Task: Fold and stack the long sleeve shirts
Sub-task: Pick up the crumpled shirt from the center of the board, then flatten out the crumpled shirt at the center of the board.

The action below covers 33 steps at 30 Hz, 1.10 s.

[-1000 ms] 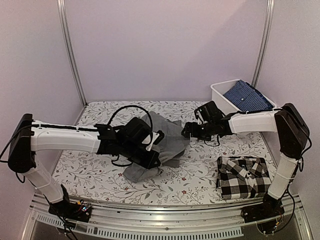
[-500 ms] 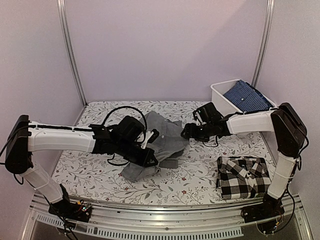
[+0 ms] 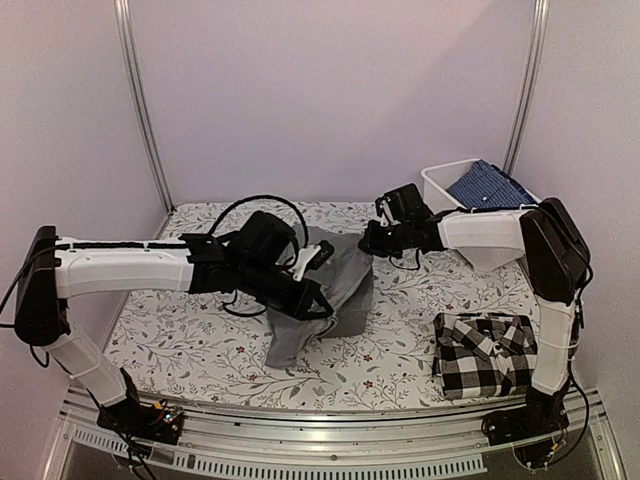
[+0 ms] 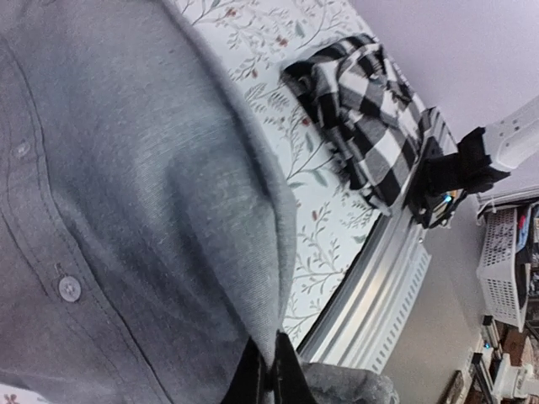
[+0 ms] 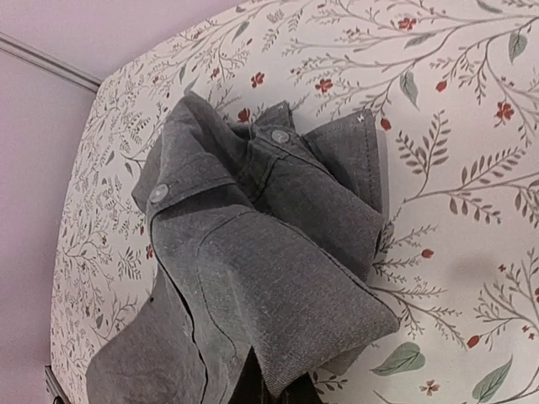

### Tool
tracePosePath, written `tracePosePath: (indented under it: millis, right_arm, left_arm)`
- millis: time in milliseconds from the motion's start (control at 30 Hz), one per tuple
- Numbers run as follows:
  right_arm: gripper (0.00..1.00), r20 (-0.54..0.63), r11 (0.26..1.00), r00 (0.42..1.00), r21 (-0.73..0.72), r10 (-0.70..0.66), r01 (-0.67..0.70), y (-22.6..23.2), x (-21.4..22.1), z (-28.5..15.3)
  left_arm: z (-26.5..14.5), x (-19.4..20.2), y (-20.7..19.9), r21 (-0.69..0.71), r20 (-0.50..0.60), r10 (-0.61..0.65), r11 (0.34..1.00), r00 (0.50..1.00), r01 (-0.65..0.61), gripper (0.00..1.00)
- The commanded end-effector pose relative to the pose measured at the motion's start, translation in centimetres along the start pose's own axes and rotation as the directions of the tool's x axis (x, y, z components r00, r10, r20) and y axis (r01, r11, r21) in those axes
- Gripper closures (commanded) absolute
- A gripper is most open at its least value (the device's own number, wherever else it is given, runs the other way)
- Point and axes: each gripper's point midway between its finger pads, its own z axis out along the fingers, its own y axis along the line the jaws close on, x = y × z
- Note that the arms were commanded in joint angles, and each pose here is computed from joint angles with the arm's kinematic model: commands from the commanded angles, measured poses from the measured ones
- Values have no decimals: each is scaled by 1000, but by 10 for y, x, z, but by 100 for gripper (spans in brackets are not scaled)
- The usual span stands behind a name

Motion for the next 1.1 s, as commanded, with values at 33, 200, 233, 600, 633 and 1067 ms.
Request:
tracePosePath:
  millis: [33, 200, 233, 600, 633, 1067]
  right_arm:
    - [100, 255, 987, 960, 142, -112, 78, 14, -111, -79]
    - [100, 356, 966, 901, 168, -247, 198, 59, -168, -141]
    - [100, 348, 964, 901, 154, -260, 218, 67, -169, -138]
    - [44, 57, 922, 926, -83, -374, 377, 132, -64, 31]
    - [38, 54, 921, 925, -90, -376, 380, 135, -61, 33]
    - [18, -3, 921, 925, 91, -379, 378, 76, -33, -27]
  left_arm:
    - [-9, -56, -78, 195, 99, 140, 968, 985, -157, 100]
    - [-26, -81, -118, 296, 177, 119, 940, 977, -168, 100]
    - [-27, -79, -115, 296, 181, 92, 945, 979, -143, 100]
    - [-27, 30, 51, 31, 121, -425, 905, 897, 425, 65]
    - [-33, 40, 61, 3, 133, -444, 894, 886, 448, 63]
    - [-71, -9, 111, -180, 265, -322, 910, 909, 375, 38]
